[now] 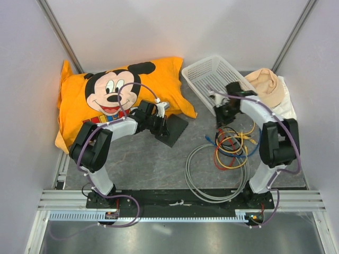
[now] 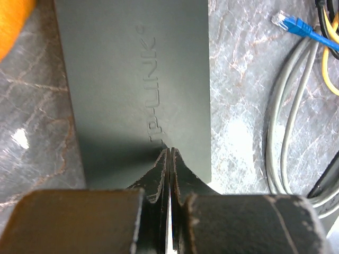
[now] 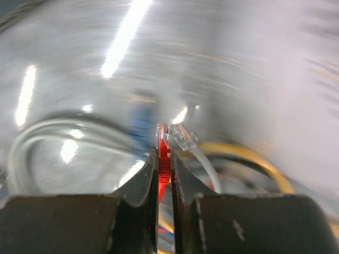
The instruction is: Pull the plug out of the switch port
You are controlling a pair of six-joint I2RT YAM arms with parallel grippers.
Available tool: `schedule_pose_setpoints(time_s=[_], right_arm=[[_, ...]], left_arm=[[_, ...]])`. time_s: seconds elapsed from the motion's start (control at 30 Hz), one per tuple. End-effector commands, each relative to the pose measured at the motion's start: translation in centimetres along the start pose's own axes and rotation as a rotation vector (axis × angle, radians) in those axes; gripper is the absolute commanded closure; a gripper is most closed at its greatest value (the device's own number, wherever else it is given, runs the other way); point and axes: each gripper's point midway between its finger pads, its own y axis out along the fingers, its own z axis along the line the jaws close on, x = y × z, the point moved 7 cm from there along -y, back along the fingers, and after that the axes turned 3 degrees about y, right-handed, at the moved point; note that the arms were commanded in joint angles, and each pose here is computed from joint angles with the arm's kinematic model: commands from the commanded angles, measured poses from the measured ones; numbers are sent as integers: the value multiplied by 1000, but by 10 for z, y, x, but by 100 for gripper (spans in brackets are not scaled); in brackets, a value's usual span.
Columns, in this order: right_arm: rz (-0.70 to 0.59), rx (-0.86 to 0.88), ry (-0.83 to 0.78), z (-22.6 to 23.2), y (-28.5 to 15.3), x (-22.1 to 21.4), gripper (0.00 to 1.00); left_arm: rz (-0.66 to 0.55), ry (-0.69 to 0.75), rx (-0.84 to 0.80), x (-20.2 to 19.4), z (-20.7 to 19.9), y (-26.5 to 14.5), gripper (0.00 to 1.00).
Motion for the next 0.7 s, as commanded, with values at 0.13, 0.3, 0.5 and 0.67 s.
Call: schedule_pose_setpoints(time_s=[0.13, 0.3, 0.5, 0.67], right_arm=[[-301, -447, 481, -142, -94, -39, 100], [-331, -369, 547, -150, -88, -38, 48], [-504, -422, 508, -146, -117, -19, 2], [-771, -657, 377, -145, -189, 7, 2]], left_arm=[[33, 39, 54, 6, 10, 4, 98], [22, 62, 56, 14, 9, 0, 98], [-35, 198, 51, 41, 2, -16, 60], [-132, 339, 83, 81, -12, -49, 29]])
